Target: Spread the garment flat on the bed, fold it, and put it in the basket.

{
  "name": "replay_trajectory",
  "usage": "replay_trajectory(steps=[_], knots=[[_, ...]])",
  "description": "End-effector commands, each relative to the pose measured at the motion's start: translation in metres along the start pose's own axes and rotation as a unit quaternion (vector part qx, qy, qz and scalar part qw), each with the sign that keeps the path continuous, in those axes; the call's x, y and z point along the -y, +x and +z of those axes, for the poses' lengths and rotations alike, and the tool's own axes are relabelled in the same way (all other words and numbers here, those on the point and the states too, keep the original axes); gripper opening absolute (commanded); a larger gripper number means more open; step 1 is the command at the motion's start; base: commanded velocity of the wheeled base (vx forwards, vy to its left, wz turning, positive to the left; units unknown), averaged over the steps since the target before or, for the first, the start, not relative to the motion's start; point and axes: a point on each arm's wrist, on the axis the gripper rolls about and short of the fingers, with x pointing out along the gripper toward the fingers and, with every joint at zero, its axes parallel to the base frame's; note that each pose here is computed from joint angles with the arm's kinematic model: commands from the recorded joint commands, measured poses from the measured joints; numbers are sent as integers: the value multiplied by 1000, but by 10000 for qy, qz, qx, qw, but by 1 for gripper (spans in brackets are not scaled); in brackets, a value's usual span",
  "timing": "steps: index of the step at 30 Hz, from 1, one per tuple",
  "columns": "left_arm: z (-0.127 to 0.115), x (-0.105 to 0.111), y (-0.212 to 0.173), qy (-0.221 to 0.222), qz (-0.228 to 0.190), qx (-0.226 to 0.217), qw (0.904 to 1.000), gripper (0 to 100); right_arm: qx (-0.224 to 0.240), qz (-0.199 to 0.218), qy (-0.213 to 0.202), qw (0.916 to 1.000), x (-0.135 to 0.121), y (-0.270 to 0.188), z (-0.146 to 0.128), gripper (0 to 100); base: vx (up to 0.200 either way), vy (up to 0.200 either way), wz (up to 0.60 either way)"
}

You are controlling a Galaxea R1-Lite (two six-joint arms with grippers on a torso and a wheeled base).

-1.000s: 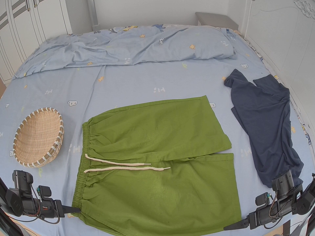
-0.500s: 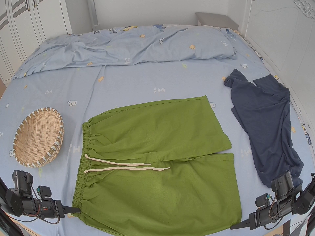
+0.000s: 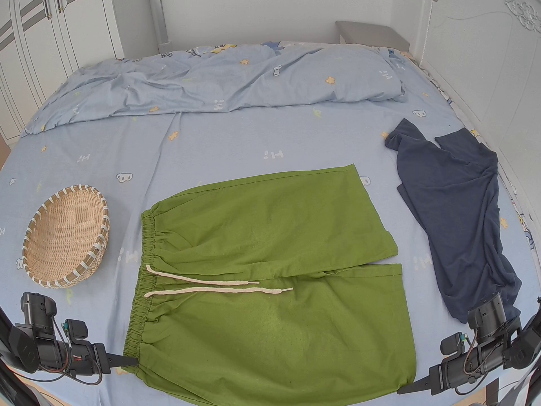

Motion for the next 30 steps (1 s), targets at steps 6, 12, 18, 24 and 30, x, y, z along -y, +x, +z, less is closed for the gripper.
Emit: replay_trajectory(steps=[6,12,18,24,30], knots=[[19,35,-13,-653,-356,474,9961,0,1341,545,-150,9894,-33,-40,10,0,0,0,0],[44,60,-26,-851,-443,330,9948,0,1488,585,-231,9869,-62,-67,41,0,0,0,0],[77,75,-39,-1080,-400,367,9927,0,1916,627,-390,9787,-89,-100,76,0,0,0,0],[104,89,-47,-1091,-475,503,9916,0,2207,566,-544,9722,-104,-121,113,0,0,0,0],[134,90,-39,-1105,-496,521,9913,0,2351,568,-572,9686,-113,-128,149,0,0,0,0]])
